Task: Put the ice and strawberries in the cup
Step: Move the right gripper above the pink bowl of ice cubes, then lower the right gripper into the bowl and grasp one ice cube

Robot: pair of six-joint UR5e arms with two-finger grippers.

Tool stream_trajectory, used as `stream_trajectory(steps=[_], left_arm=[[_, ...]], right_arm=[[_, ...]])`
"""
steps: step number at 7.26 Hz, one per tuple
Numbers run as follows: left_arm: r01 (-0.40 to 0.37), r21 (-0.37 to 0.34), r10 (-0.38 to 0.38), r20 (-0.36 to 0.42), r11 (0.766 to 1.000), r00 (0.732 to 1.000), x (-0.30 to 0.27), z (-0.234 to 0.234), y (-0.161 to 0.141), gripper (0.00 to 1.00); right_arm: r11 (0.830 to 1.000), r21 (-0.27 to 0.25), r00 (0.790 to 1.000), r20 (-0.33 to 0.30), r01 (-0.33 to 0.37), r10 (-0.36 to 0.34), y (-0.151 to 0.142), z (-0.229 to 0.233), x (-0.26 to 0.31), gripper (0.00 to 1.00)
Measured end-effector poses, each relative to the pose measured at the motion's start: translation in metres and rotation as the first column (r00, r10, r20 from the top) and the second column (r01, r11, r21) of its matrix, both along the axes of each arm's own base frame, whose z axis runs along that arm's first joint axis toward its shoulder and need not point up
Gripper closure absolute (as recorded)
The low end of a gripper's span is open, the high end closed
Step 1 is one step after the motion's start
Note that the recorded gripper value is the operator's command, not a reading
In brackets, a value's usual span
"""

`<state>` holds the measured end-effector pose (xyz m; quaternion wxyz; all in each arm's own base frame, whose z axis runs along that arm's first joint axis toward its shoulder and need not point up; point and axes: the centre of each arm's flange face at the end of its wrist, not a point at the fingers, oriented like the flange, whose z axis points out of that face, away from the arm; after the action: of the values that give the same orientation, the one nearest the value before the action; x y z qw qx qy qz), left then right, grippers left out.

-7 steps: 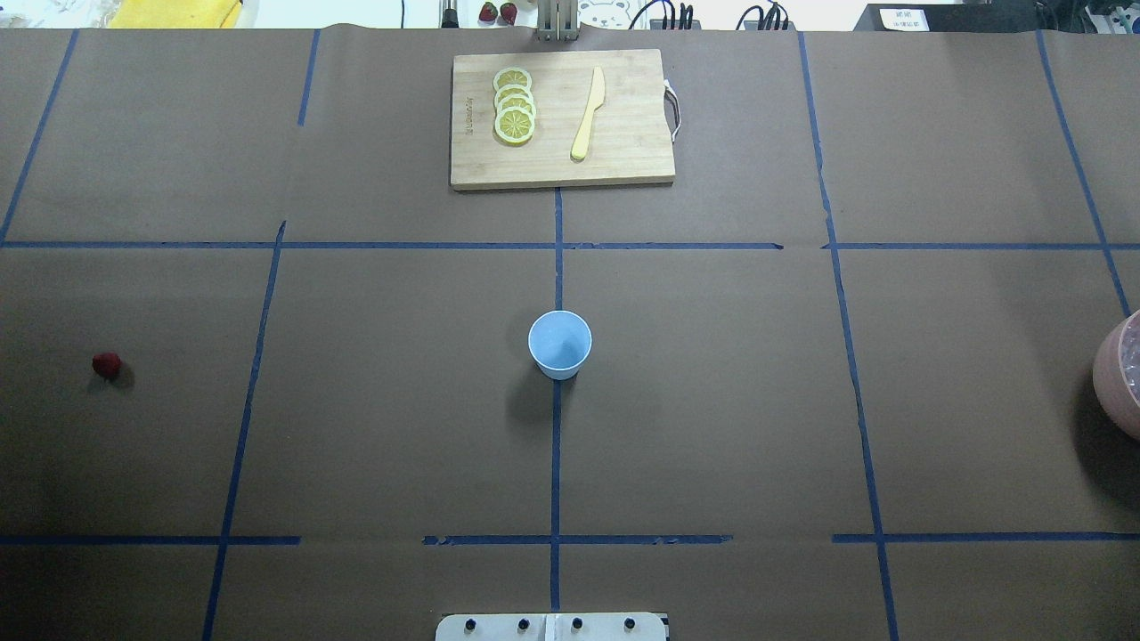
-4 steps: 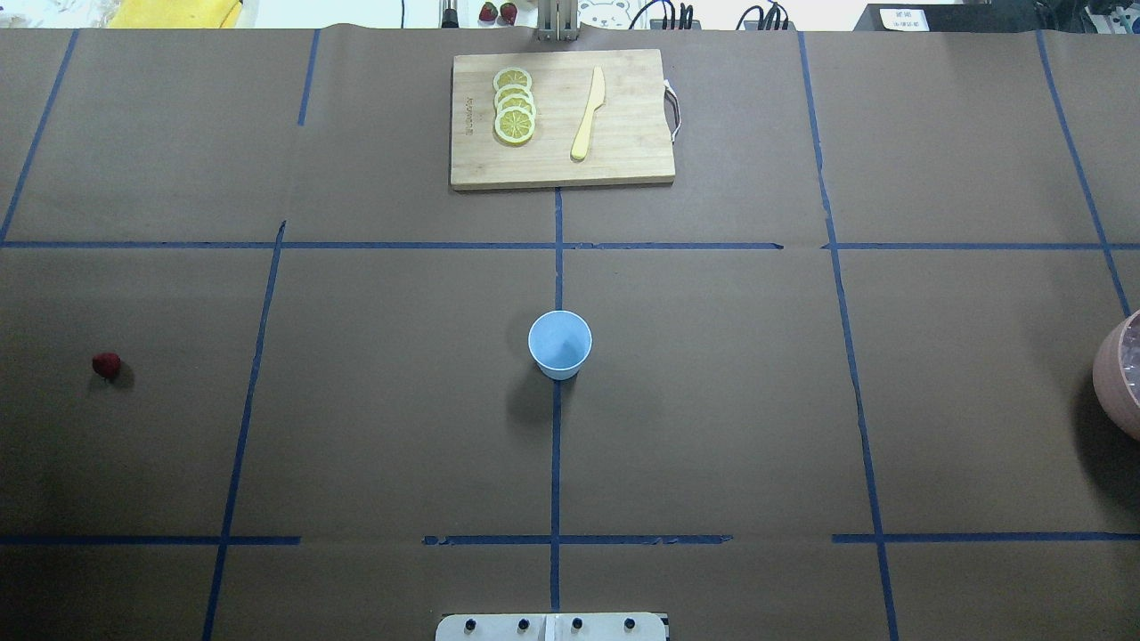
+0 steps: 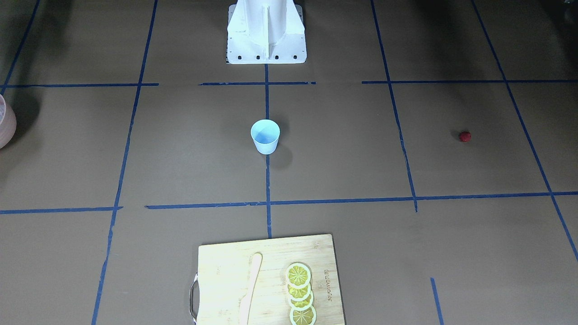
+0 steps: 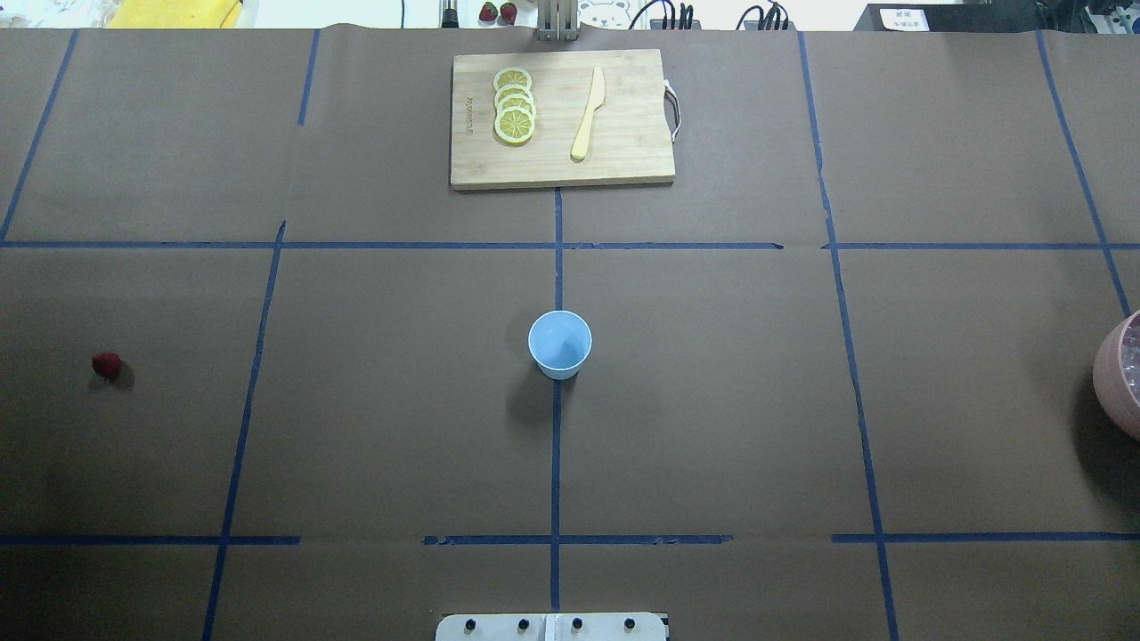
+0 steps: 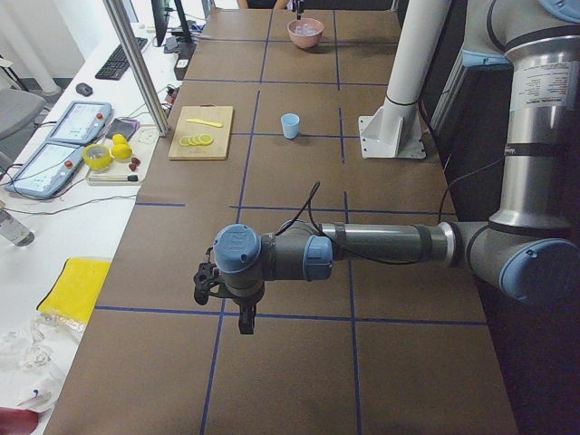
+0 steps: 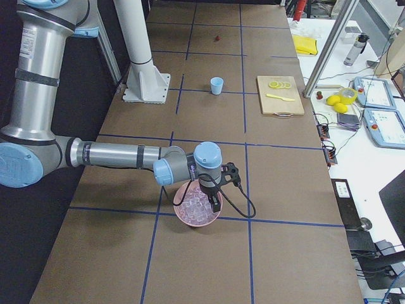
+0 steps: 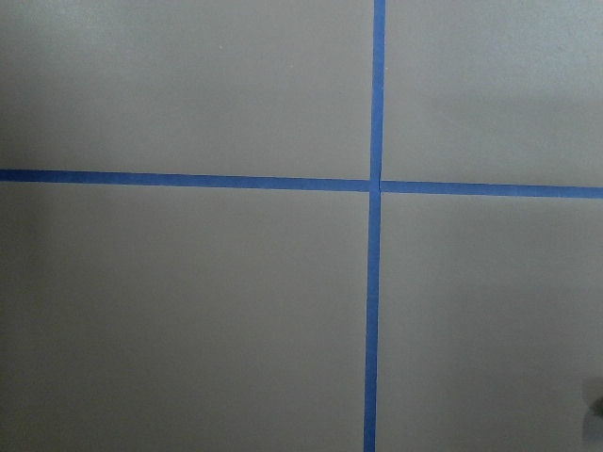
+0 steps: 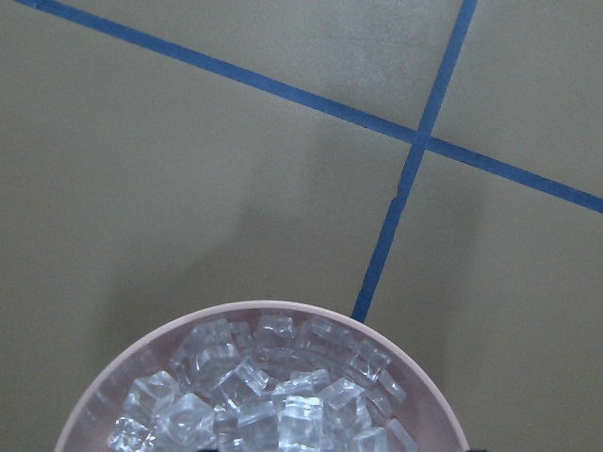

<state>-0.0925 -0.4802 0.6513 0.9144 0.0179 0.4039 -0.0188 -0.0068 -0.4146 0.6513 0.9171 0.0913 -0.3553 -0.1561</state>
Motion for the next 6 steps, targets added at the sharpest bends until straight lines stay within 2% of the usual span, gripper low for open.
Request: stream_trajectory(steps=[3,6], left_arm=[[-0.002,0.003,0.002,0.000,1.000,1.000,0.000,-0.001,0.000,0.00],[-0.001,0.002,0.001,0.000,1.000,1.000,0.000,-0.001,0.000,0.00]], right_arm=[[0.999,-0.014,0.999,-0.014,0.040,-0.040,0.002,0.010,-0.015,0.27],[0.997,-0.011,0.997,-0.044,0.071,-0.071,-0.002,0.015,-0.029,0.28]])
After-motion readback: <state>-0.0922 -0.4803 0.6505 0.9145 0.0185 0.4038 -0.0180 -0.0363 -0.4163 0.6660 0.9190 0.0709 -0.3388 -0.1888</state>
